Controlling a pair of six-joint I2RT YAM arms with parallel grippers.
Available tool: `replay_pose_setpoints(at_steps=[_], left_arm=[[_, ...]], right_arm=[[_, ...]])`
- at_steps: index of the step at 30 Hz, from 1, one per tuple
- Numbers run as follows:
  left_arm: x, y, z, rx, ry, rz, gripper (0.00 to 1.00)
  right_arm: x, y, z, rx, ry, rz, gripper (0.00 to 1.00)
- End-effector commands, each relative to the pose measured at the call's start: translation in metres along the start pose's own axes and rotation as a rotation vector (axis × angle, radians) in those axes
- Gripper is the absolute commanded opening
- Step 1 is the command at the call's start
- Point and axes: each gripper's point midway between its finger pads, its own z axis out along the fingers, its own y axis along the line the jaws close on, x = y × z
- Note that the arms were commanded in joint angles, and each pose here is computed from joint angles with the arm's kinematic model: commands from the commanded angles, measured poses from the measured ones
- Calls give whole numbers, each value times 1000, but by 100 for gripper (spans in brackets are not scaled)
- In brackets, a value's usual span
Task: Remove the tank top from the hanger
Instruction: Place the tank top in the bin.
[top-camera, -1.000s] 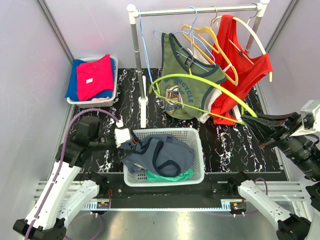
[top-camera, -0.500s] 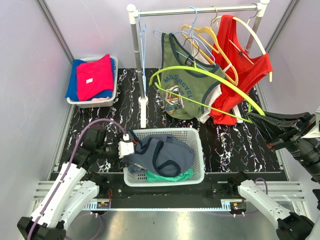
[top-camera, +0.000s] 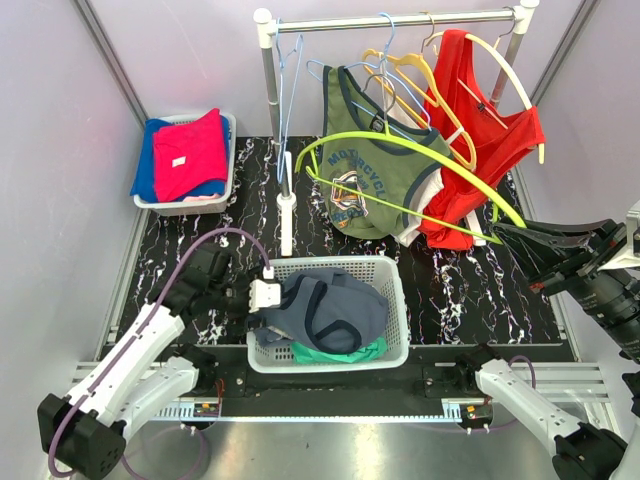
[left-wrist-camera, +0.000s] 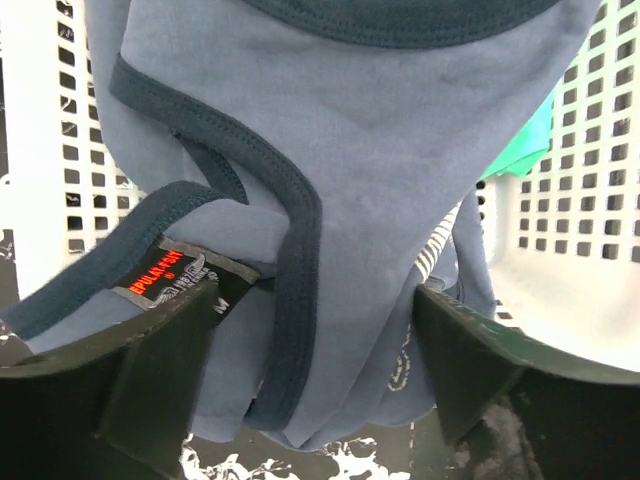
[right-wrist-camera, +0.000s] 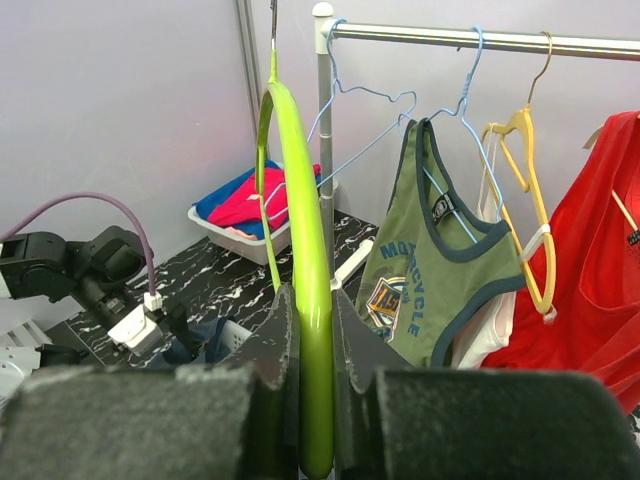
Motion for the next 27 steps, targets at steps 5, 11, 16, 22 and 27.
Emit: replay_pose_setpoints(at_steps=[5,11,16,22,27], left_arm=[[-5,13,-1,-43,7,88,0],[-66,35,-30,-95,-91,129,0],[-147,59,-72,-157,-222,153,0],[-217,53,-103,-104,-391,85,0],[-248,46,-109,-49,-467,16,0]], right_arm=[[-29,-2,-6,27,-106,4,0],[-27,1,-3,7,-124,33,0],[-28,-3,-5,36,-149,46,0],[-32,-14,-18,113,-225,68,0],[-35,-24,-27,172,-255,67,0]])
